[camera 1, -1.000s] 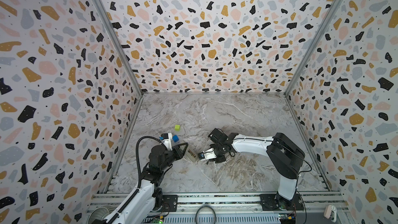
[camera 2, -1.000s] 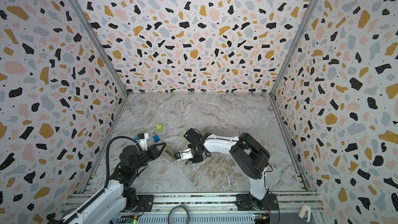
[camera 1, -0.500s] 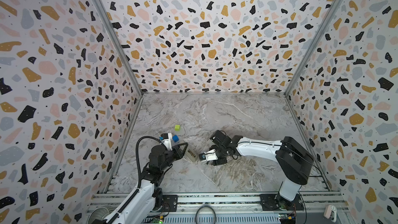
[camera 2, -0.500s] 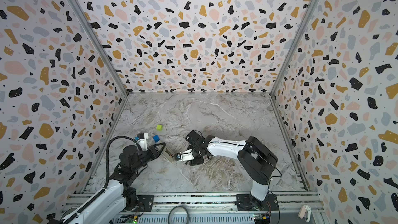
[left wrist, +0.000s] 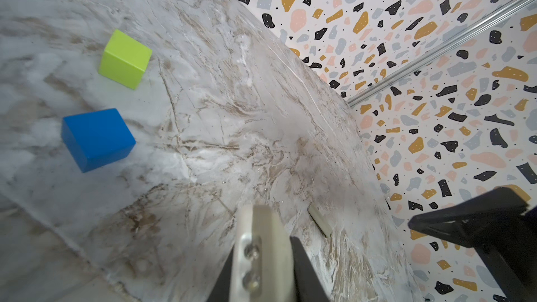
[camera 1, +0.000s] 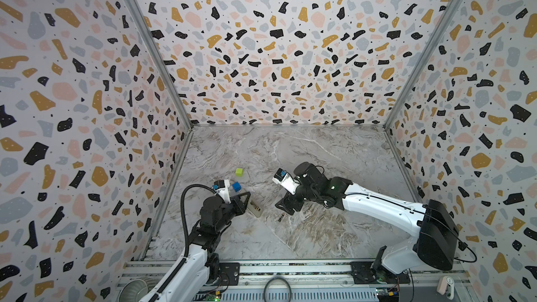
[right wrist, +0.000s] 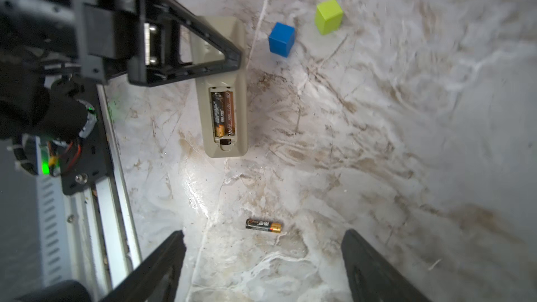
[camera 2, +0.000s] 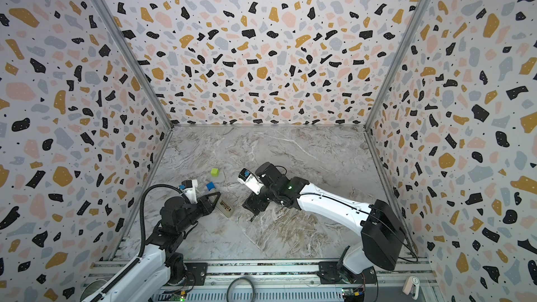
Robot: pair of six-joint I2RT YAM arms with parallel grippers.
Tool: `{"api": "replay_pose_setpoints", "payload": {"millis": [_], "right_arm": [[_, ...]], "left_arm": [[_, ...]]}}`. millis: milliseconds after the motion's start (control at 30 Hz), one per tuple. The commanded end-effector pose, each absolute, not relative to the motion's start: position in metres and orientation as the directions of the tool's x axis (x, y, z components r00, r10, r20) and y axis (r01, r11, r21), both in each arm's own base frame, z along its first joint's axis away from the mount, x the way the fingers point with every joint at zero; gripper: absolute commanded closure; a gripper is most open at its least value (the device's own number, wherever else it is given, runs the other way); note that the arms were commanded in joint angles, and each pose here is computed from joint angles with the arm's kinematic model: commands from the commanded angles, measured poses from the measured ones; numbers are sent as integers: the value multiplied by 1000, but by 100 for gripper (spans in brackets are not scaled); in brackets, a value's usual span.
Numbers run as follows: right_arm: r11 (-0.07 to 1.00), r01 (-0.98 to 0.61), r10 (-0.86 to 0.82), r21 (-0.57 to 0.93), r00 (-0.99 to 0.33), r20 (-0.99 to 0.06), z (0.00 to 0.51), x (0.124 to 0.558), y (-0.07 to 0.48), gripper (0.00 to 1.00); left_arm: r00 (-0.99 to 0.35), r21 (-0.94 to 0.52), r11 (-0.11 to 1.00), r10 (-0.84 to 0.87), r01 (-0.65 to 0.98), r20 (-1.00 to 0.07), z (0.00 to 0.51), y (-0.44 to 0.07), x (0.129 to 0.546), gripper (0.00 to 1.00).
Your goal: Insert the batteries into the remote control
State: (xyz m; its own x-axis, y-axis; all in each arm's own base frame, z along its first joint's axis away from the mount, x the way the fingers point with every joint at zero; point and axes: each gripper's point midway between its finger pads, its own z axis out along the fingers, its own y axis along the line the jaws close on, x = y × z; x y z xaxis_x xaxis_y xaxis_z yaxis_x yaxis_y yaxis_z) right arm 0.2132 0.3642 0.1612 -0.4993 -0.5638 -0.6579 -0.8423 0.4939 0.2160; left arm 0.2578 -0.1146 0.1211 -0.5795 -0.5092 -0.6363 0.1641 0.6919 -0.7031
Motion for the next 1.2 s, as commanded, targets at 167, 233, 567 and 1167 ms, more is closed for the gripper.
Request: {"api": "replay_pose_setpoints", "payload": {"millis": [167, 233, 567, 1167], "right_arm": [[798, -455, -357, 394, -885, -299, 100, 195, 350, 18], [817, -432, -343, 382, -896, -281, 93, 194, 350, 22], [884, -375, -299, 280, -913, -279, 61, 196, 349, 31], [885, -399, -317, 240, -894, -318, 42, 206, 363, 52]], "left_arm": [[-497, -689, 680, -520, 252, -695, 153, -114, 261, 100], [-491, -691, 674, -524, 262, -696, 153, -114, 259, 100], [-473, -689, 659, -525, 300, -708, 157, -121, 252, 100], [-489, -696, 653, -522, 298, -699, 150, -124, 249, 100]]}}
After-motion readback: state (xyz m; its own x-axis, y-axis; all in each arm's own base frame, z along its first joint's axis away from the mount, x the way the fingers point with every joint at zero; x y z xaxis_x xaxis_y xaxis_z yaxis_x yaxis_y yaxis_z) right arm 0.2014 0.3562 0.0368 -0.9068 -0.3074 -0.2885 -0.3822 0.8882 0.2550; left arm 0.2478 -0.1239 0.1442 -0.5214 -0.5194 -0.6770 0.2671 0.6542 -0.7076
